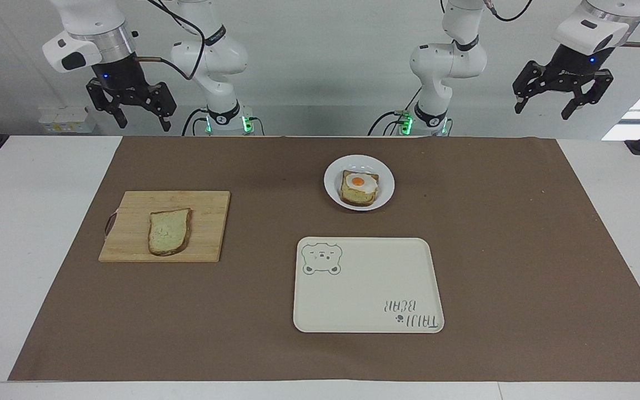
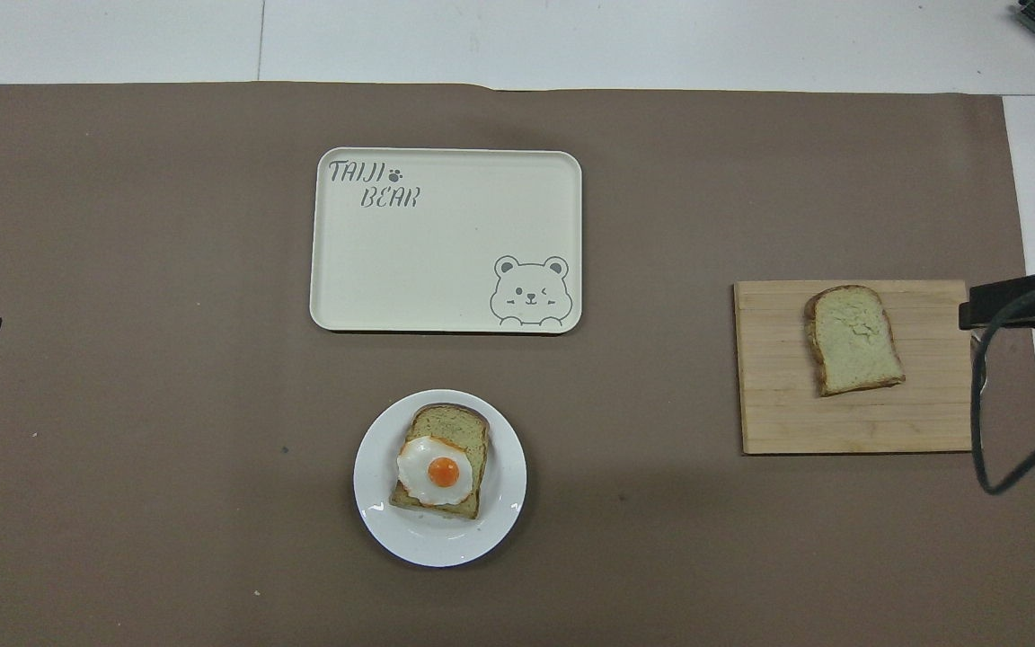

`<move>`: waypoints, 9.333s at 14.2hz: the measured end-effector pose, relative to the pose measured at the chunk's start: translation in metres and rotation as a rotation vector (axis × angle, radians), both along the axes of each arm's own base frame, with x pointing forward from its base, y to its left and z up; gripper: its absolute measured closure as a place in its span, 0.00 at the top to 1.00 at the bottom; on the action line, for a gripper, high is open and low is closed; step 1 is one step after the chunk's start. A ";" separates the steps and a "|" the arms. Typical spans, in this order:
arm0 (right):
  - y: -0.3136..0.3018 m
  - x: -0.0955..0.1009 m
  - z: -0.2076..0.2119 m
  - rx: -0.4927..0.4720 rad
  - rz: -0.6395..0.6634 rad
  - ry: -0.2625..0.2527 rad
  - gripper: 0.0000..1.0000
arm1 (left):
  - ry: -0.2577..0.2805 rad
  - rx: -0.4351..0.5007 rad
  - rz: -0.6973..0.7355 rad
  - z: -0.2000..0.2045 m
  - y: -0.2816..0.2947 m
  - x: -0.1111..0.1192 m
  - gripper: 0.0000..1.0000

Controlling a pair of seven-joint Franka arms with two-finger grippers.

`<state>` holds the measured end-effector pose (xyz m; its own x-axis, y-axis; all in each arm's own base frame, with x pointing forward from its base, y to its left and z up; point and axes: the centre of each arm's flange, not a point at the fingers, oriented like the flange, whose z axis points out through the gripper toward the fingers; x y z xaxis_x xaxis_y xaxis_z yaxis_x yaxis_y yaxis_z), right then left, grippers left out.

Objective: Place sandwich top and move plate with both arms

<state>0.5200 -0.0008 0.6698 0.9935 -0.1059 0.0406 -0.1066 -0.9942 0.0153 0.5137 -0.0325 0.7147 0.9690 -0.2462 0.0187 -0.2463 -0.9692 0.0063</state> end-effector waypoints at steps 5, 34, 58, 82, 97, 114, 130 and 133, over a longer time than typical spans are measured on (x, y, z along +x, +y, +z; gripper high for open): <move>0.000 0.000 0.000 0.000 -0.001 0.000 1.00 | 0.002 0.000 -0.001 0.000 0.000 0.000 1.00; 0.000 0.000 0.000 0.000 -0.001 -0.001 1.00 | 0.059 0.003 0.005 -0.004 0.002 -0.008 1.00; 0.000 0.000 0.000 0.000 0.000 -0.001 1.00 | 0.062 0.004 -0.002 -0.004 -0.002 -0.009 1.00; -0.078 0.066 -0.144 0.033 0.248 -0.011 1.00 | 0.062 0.003 -0.004 -0.004 -0.003 -0.009 1.00; -0.131 0.097 -0.301 0.146 0.221 0.008 1.00 | 0.064 0.004 -0.005 -0.004 -0.003 -0.009 1.00; -0.144 0.067 -0.362 0.233 0.249 0.018 0.30 | 0.065 0.004 -0.005 -0.005 -0.004 -0.009 1.00; -0.147 0.077 -0.313 0.243 0.266 0.004 0.09 | 0.066 0.004 -0.003 -0.005 -0.002 -0.010 1.00; -0.145 0.071 -0.286 0.264 0.280 0.026 0.09 | 0.067 0.004 -0.003 -0.005 -0.002 -0.010 1.00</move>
<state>0.5912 -0.1457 0.3842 0.9859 0.1658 0.0228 0.1663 -0.9548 -0.2463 0.5041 -0.0347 0.7096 0.9673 -0.2491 -0.0475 -0.2484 -0.9685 0.0195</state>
